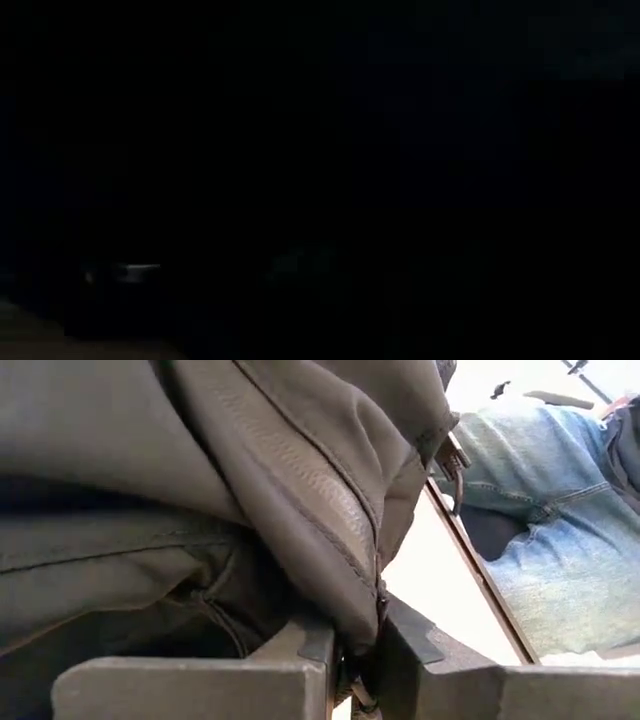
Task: Unpack backpack
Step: Close the black bag, then adjust the black bag
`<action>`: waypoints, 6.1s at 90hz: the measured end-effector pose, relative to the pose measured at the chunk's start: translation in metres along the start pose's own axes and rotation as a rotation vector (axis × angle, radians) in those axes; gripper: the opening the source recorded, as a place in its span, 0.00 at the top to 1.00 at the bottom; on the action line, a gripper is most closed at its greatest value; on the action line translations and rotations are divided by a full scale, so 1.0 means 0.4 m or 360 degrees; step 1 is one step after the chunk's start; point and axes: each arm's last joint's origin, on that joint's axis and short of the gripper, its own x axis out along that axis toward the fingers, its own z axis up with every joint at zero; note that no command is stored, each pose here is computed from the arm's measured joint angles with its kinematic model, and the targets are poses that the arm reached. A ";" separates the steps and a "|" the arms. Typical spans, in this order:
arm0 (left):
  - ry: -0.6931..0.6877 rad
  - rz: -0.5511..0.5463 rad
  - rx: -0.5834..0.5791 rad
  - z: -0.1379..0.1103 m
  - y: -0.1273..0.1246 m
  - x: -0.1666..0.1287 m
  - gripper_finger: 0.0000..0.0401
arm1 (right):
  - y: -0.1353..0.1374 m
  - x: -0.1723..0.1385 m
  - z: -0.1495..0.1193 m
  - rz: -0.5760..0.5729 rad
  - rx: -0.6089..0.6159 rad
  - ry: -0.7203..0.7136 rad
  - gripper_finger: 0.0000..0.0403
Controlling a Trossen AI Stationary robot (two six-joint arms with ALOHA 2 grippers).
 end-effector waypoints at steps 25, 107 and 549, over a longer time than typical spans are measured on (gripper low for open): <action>-0.0021 0.0026 -0.0008 0.003 0.002 0.000 0.93 | 0.008 -0.063 -0.060 -0.0186 0.0118 0.0152 1.00; 0.0156 -0.0140 -0.0164 -0.015 -0.001 -0.002 0.93 | -0.021 -0.232 -0.158 -0.0455 0.0225 0.0362 1.00; 0.0195 0.0235 -0.0195 -0.037 0.021 -0.006 0.65 | -0.047 -0.365 -0.535 0.0223 -0.0138 0.0735 0.72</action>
